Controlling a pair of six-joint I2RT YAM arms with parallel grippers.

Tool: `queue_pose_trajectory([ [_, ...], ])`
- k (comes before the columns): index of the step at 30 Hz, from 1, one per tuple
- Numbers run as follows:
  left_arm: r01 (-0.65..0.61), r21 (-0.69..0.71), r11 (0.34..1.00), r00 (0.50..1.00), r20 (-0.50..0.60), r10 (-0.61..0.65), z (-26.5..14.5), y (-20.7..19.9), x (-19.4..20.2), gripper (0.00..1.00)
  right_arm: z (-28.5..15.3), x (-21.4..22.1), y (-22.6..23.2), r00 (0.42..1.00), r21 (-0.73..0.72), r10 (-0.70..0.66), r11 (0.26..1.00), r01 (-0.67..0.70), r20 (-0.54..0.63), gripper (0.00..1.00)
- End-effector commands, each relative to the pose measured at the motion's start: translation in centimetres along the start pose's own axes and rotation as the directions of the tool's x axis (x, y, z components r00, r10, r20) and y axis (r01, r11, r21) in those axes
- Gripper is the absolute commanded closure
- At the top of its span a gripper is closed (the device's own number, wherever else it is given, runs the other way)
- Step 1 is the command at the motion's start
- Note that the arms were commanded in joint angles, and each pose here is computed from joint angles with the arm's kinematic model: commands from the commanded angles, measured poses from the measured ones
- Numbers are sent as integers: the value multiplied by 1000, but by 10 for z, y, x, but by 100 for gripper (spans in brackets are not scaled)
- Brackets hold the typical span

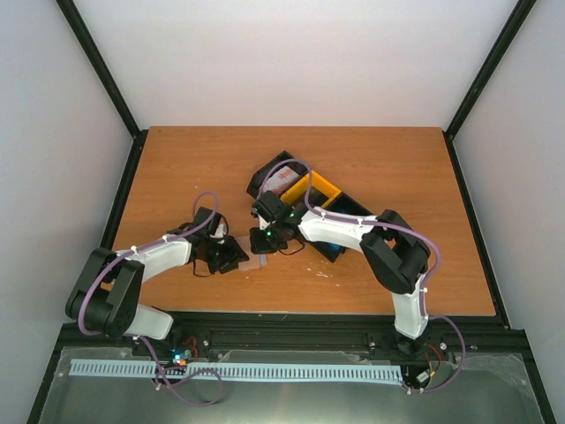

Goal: Put the credit cards into the card holder
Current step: Close the card holder at the center of the board.

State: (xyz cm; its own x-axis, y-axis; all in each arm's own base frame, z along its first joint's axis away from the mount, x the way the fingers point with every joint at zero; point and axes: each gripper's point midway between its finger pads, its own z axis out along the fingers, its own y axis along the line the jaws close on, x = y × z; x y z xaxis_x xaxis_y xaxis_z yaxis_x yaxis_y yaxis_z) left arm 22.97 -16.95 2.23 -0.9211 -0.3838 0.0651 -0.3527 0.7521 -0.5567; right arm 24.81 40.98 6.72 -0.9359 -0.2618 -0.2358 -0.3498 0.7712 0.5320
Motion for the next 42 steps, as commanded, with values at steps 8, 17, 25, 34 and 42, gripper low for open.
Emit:
queue_pose_trajectory([
  [8,48,-133,990,999,-8,-49,11,41,10,66,23,7,5,998,-43,-15,999,12,-64,97],
  [17,40,-135,990,999,-15,-42,13,42,11,69,20,-5,11,1000,-60,-5,998,5,-5,97],
  [25,38,-134,990,999,-18,-41,14,43,12,69,22,-7,11,1000,-65,1,998,-1,4,97],
  [34,42,-132,990,999,-16,-44,14,42,11,69,30,0,6,1000,-66,-1,998,-1,-29,97],
  [42,54,-136,989,998,-12,-56,14,43,11,69,38,8,-3,998,-40,7,999,-10,-62,97],
])
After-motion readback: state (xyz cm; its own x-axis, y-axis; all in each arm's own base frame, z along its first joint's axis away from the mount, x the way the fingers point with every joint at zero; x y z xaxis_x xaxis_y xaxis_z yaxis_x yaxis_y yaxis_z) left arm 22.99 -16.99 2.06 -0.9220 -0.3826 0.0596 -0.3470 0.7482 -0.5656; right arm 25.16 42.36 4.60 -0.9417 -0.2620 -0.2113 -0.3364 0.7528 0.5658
